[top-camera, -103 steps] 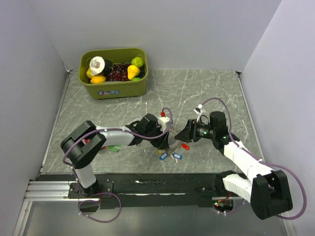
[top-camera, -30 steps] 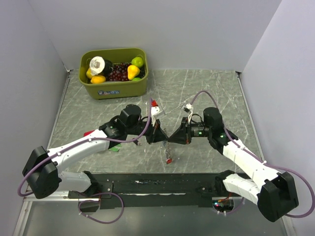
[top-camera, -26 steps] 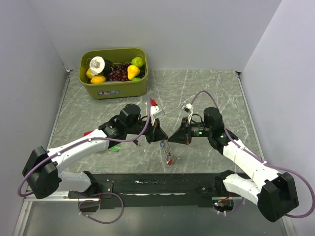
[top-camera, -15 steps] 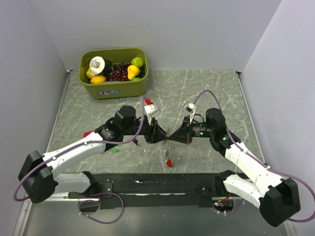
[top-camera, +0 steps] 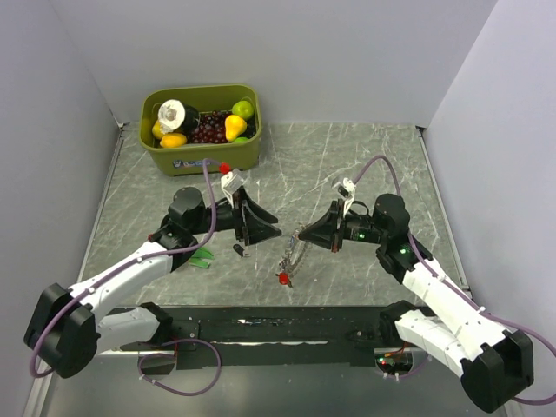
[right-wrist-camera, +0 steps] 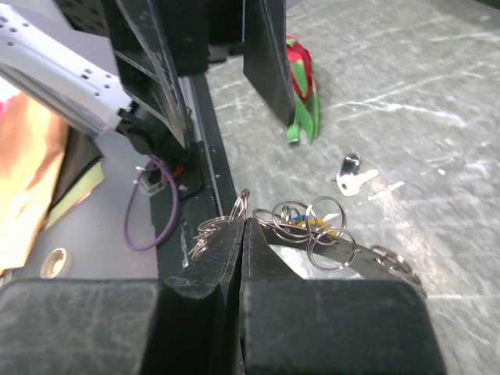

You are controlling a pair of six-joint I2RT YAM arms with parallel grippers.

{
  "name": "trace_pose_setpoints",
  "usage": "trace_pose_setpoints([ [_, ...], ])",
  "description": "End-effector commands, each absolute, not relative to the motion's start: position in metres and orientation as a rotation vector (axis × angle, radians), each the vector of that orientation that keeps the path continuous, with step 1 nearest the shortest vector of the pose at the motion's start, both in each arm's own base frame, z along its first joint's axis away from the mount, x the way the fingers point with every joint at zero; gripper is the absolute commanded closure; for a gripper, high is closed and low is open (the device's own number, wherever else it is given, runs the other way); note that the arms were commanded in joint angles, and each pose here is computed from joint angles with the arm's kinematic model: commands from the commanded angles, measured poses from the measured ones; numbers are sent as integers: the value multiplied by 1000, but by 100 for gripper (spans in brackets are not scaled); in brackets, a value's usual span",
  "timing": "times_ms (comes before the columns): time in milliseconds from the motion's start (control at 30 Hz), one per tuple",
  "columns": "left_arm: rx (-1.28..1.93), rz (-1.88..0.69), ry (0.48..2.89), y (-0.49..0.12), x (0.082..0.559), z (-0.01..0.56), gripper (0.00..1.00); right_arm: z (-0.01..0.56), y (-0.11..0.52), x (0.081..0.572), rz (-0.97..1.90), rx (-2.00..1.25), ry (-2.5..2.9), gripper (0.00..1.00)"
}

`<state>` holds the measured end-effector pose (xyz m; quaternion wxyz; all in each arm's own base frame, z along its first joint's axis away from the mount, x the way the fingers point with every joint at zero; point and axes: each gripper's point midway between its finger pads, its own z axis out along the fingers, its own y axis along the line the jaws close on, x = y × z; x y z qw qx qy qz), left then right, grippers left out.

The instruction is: Put the keys on the keyring

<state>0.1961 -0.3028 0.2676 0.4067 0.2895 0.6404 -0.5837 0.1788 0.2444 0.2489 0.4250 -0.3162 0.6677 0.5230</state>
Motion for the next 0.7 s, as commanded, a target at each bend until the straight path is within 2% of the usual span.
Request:
trace_pose_setpoints([
  [0, 818, -1595, 1475, -308, 179, 291, 41, 280, 251, 173, 1362, -851, 1518, 100],
  [267, 799, -1575, 1511, -315, 192, 282, 61, 280, 255, 173, 1396, -865, 1523, 100],
  [367, 807, -1573, 1528, -320, 192, 278, 61, 279, 255, 174, 1393, -860, 1527, 100],
  [500, 833, -1552, 1547, -329, 191, 275, 55, 278, 256, 175, 1395, -851, 1535, 100],
  [667, 856, -1570, 1535, -335, 185, 275, 55, 276, 256, 176, 1399, -850, 1546, 100],
])
